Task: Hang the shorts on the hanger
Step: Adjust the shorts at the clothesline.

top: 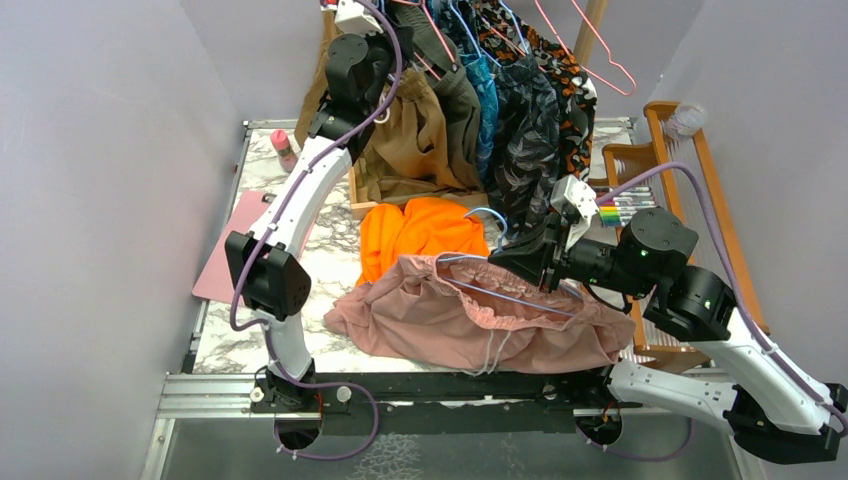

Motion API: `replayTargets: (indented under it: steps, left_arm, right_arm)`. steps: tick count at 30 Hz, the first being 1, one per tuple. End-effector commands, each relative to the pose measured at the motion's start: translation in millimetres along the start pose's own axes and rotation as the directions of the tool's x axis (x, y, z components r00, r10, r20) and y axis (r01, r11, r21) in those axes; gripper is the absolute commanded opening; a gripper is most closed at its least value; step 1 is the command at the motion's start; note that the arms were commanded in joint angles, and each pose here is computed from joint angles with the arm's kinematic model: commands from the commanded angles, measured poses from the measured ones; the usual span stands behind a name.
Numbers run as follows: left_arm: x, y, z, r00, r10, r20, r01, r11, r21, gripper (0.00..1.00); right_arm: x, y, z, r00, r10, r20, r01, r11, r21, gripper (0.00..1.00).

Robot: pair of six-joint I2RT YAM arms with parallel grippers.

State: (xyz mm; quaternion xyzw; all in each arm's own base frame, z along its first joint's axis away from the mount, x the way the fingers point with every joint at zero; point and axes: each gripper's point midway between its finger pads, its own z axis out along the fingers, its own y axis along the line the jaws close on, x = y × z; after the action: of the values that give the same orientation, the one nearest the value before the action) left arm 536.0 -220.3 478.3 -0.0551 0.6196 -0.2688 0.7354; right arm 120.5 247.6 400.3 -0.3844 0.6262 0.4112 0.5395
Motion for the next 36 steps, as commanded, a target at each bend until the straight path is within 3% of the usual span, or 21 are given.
replayTargets:
  steps: [1,21,36]
  left_arm:
    - [-9,-34,4,0.999,-0.042,0.014,0.040,0.991,0.125,0.30]
    - [2,-88,3,0.994,-0.091,-0.051,0.103,0.943,0.317,0.07]
    - [38,-111,-2,0.969,-0.173,-0.178,0.228,0.902,0.367,0.03]
  right_arm:
    - [-3,-2,-4,1.000,-0.018,0.019,0.018,1.000,0.017,0.01]
    - [-2,-2,-7,1.000,-0.022,0.017,0.022,1.000,0.019,0.01]
    - [-11,0,-8,0.999,-0.022,0.032,0.022,1.000,0.011,0.01]
